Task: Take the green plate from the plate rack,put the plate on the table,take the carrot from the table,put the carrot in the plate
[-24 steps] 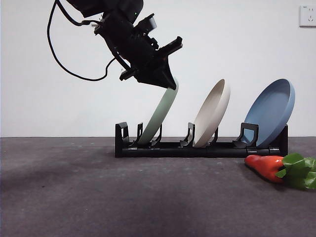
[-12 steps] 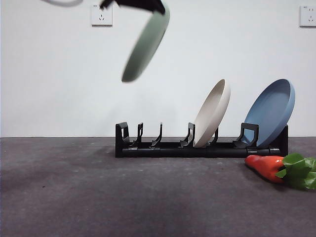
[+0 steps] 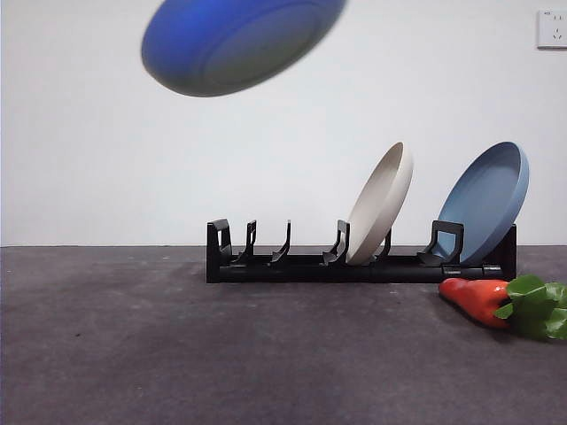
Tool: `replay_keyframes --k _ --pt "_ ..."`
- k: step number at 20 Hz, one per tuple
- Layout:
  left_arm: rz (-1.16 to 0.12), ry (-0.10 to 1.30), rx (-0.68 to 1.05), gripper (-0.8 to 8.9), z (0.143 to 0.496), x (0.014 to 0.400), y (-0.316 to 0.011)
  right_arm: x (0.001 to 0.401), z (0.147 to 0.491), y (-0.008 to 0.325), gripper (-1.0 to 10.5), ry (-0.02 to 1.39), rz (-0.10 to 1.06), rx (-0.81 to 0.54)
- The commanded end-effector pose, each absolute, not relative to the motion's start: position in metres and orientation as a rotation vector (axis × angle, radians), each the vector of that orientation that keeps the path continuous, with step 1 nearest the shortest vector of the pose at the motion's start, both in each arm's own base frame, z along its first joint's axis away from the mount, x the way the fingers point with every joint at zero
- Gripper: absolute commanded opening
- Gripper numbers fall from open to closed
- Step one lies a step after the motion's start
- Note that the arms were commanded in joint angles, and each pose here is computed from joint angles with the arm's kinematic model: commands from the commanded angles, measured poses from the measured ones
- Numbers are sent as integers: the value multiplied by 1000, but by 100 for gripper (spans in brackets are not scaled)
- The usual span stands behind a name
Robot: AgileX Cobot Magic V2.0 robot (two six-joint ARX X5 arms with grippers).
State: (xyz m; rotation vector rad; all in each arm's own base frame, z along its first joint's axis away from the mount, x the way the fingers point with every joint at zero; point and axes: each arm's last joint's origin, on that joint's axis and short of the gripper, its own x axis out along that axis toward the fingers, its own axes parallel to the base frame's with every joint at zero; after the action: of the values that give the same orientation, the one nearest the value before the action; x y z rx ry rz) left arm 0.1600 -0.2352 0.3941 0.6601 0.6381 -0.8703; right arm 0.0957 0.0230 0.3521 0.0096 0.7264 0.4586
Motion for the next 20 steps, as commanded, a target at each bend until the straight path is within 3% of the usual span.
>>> replay_keyframes --k 1,11,17,20 --pt "-856 676 763 -5 361 157 -249 95 353 23 685 718 460 14" --pt "-849 688 958 -6 214 162 -269 97 353 23 685 723 460 15" --pt "-869 762 1038 -6 160 171 -291 97 353 23 685 723 459 15" --pt "-883 783 1047 -1 154 170 -292 97 353 23 685 726 459 15"
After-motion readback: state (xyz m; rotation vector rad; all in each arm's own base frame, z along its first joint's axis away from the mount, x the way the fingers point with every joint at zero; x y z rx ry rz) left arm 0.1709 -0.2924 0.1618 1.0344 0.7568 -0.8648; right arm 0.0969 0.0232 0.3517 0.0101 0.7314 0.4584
